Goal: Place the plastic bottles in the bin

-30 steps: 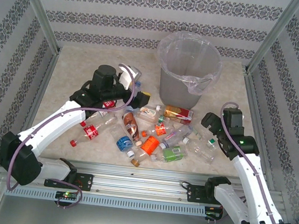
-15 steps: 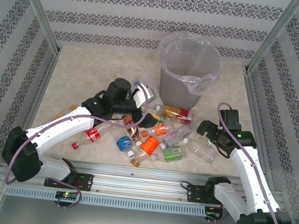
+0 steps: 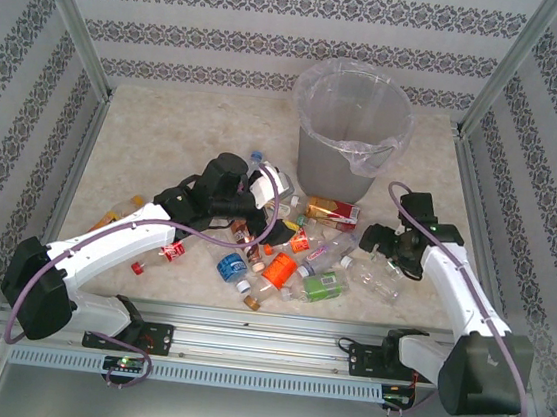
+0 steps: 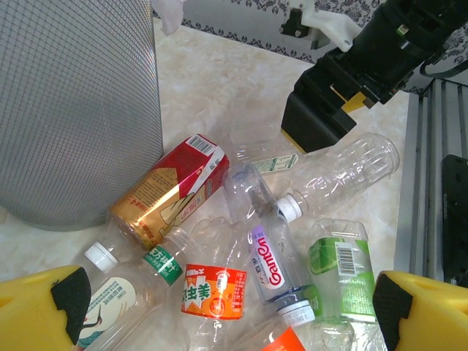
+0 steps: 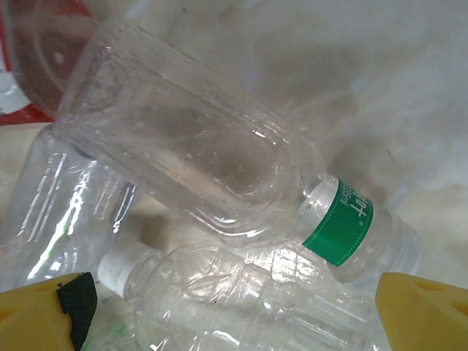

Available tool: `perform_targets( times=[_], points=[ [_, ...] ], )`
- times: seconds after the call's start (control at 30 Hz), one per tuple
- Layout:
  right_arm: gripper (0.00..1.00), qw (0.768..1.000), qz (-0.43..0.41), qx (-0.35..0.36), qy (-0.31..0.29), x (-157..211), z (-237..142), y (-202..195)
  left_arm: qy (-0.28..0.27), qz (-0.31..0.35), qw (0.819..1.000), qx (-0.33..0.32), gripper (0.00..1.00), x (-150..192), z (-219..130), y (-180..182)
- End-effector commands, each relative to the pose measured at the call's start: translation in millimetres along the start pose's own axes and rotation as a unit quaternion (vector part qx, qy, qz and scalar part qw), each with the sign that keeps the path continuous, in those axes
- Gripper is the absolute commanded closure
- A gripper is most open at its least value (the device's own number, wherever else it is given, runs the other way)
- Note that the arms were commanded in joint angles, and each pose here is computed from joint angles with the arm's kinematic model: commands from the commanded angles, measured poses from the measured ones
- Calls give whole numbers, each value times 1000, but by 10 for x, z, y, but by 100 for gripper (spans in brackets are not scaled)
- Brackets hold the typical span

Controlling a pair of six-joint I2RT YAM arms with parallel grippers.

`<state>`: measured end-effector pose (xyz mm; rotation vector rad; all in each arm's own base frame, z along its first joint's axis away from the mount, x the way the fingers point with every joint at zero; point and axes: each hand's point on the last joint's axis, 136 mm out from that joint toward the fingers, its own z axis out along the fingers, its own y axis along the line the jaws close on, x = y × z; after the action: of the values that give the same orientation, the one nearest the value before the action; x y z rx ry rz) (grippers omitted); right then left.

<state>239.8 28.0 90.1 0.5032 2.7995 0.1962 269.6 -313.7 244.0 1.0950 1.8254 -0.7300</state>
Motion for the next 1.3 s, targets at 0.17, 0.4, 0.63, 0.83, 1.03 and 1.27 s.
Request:
perform_targets(
  times=[0.17, 0.4, 0.63, 0.83, 1.03, 1.27],
  points=[
    [2, 999, -22, 46, 1, -98, 55, -109, -8, 15, 1000, -8, 0, -50, -55, -24],
    [2, 998, -33, 49, 17, -114, 130, -82, -7, 15, 1000, -9, 0, -40, -49, -20],
    [2, 997, -41, 63, 27, -145, 192, -72, -5, 16, 1000, -12, 0, -33, -47, -10],
    [2, 996, -34, 79, 23, -238, 230, -92, -4, 17, 1000, -13, 0, -34, -50, -10],
    [2, 996, -14, 84, 10, -416, 242, -132, -6, 19, 1000, -11, 0, -40, -67, -20],
    [2, 996, -3, 85, 18, -547, 322, -153, -7, 20, 1000, -15, 0, -47, -70, -9]
  ],
)
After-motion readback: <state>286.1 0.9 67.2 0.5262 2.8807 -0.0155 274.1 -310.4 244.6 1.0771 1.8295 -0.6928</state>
